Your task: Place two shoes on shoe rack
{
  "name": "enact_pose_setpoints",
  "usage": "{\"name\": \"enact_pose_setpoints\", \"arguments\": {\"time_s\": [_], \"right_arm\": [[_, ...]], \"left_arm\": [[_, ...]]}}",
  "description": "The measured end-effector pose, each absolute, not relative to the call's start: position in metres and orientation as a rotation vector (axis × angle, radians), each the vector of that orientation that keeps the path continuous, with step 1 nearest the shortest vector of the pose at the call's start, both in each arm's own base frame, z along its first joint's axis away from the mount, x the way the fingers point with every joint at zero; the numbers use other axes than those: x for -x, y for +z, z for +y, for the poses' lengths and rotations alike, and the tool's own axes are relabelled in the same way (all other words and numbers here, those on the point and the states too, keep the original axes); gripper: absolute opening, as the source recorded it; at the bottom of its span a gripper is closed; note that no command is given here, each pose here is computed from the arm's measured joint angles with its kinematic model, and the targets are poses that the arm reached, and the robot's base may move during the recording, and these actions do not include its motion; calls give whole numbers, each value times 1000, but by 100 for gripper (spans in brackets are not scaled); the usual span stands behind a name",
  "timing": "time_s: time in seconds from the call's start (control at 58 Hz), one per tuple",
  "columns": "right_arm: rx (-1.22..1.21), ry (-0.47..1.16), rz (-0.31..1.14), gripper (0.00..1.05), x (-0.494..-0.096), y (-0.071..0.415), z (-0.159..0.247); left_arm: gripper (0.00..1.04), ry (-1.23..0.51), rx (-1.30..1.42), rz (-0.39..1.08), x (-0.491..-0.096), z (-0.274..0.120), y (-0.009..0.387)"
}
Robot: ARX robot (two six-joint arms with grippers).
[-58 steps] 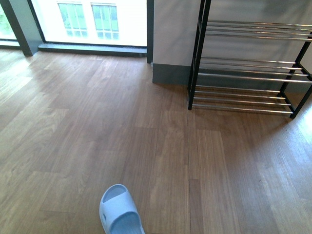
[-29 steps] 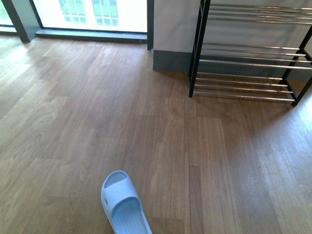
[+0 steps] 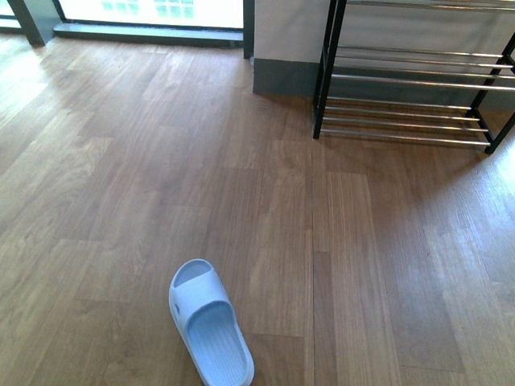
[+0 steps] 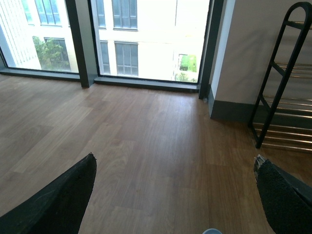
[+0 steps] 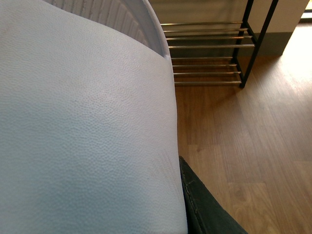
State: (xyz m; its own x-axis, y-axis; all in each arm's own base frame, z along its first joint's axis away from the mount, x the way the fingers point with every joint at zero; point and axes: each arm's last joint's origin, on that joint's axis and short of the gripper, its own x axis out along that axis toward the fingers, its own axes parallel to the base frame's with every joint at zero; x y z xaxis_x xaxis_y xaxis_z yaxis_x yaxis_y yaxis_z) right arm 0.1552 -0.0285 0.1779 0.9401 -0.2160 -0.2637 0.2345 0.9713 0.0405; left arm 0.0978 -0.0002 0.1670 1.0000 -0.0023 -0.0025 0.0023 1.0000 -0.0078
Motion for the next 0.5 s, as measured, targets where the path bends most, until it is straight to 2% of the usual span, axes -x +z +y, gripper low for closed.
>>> {"name": "enact_pose_setpoints", "arguments": {"time_s": [0.103, 0.241, 0.379, 0.5], "right_arm": [[-72, -230, 261, 1, -155, 178, -28], [-72, -230, 261, 1, -155, 178, -28], [-72, -229, 261, 1, -155, 178, -28], [-72, -229, 261, 1, -155, 178, -28]], "left_arm": [[95, 14, 19, 12, -98, 0, 167], [95, 187, 127, 148, -110, -5, 164], [95, 102, 128, 240, -135, -15, 164], [95, -38, 54, 384, -181, -33, 152]]}}
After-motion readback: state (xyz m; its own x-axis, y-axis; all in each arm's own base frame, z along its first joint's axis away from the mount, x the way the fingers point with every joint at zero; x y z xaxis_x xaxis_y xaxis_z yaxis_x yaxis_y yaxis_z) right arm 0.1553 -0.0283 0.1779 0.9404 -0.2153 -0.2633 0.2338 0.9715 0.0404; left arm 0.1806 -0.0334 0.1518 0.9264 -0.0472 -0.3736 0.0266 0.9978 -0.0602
